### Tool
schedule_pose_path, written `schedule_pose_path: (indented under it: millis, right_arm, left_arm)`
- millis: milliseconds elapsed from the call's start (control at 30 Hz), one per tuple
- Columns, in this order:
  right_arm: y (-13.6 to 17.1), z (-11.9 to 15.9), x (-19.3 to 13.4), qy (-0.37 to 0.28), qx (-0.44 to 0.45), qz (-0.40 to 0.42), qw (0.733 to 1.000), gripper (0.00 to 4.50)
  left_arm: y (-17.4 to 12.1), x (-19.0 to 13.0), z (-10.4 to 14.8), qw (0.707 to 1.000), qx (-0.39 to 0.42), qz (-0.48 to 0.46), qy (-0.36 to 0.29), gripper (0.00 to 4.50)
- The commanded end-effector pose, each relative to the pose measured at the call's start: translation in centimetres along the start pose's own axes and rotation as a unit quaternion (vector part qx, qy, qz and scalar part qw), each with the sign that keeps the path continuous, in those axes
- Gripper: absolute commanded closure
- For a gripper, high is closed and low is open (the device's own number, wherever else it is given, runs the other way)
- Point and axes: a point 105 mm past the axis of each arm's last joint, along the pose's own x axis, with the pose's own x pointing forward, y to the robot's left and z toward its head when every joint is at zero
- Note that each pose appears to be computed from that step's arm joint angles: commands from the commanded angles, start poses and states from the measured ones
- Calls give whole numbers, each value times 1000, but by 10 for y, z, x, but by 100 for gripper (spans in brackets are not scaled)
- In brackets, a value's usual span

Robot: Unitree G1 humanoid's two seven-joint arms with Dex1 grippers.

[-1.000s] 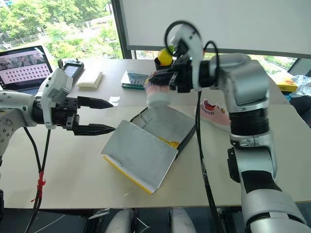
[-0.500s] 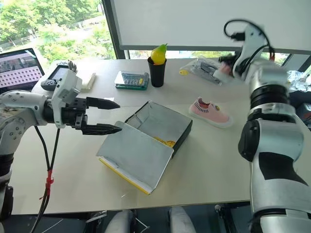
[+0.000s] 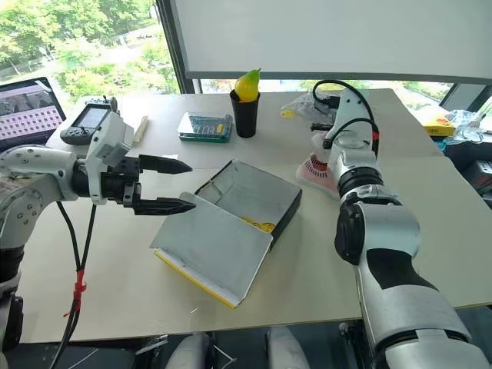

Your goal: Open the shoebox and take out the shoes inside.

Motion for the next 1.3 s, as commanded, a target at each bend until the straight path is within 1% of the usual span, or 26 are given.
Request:
schedule_pose_path:
  millis: [33, 133, 167, 200, 367, 467, 500, 533, 567, 600, 633, 700, 767, 800, 900, 933, 1000, 1033, 1067, 1100, 1133, 1167, 1233, 1300]
  right_arm:
    - [14, 27, -1, -45, 77, 38, 995, 348]
    - [14, 36, -2, -63, 80, 34, 994, 247]
    - [15, 39, -3, -68, 85, 34, 993, 197]
    - [15, 43, -3, -76, 94, 38, 992, 177]
    - [14, 66, -6, -110, 69, 53, 990, 4]
    - [24, 83, -12, -132, 6, 112, 985, 4]
    - [29, 88, -15, -135, -9, 144, 980, 4]
    - [32, 93, -19, -141, -31, 179, 973, 4]
    - [30, 100, -29, -148, -57, 234, 959, 4]
    - [29, 102, -37, -150, -76, 273, 947, 4]
    - [28, 103, -44, -150, -87, 296, 939, 4]
    - [7, 87, -64, -123, -177, 325, 921, 4]
    - [-5, 68, -80, -87, -228, 340, 908, 4]
    - [-10, 62, -86, -76, -240, 337, 907, 4]
    - [-35, 38, -112, -47, -224, 330, 916, 4]
    - [-46, 27, -119, -48, -227, 306, 923, 4]
    - [-62, 14, -130, -75, -204, 249, 944, 4]
    - [-67, 3, -131, -58, -157, 237, 957, 4]
    - [-68, -7, -132, -48, -129, 222, 965, 4]
    - [-64, -17, -135, -43, -122, 216, 968, 4]
    - [-61, -28, -139, -40, -125, 211, 969, 4]
    - [-62, -36, -142, -51, -123, 188, 973, 4]
    - [-79, -49, -146, -66, -95, 113, 987, 4]
    - [-95, -62, -152, -76, -114, 54, 989, 4]
  left_arm:
    - [-4, -3, 10, 1000, 18, 4, -11, 0]
    - [-3, -1, 11, 1000, 17, 4, -13, 0]
    - [-3, -1, 11, 1000, 17, 4, -13, 0]
    - [-3, -1, 11, 1000, 17, 4, -14, 0]
    - [0, -2, 11, 1000, 15, 15, -17, 0]
    - [1, -5, 9, 1000, 12, 22, -15, 0]
    - [1, -6, 9, 999, 11, 26, -15, 0]
    - [1, -8, 9, 999, 9, 30, -17, 0]
    - [2, -10, 8, 999, 3, 37, -22, 0]
    - [3, -12, 8, 999, -1, 42, -26, 0]
    - [3, -13, 8, 999, -4, 44, -29, 0]
    - [4, -17, 2, 997, -13, 62, -36, 0]
    - [6, -21, 0, 995, -15, 84, -51, 0]
    - [8, -23, -1, 994, -13, 97, -57, 0]
    - [29, -39, -14, 975, 5, 209, -71, 0]
    - [36, -45, -24, 964, -7, 256, -71, 0]
    - [44, -58, -32, 937, -16, 329, -119, 0]
    - [44, -62, -34, 927, -20, 347, -138, 0]
    - [44, -64, -41, 921, -21, 362, -140, 0]
    - [45, -65, -50, 914, -29, 381, -137, 0]
    - [47, -69, -60, 901, -31, 410, -141, 0]
    - [48, -73, -71, 883, -37, 443, -148, 0]
    - [44, -76, -100, 858, -56, 489, -145, 0]
    - [38, -80, -123, 836, -70, 527, -138, 0]
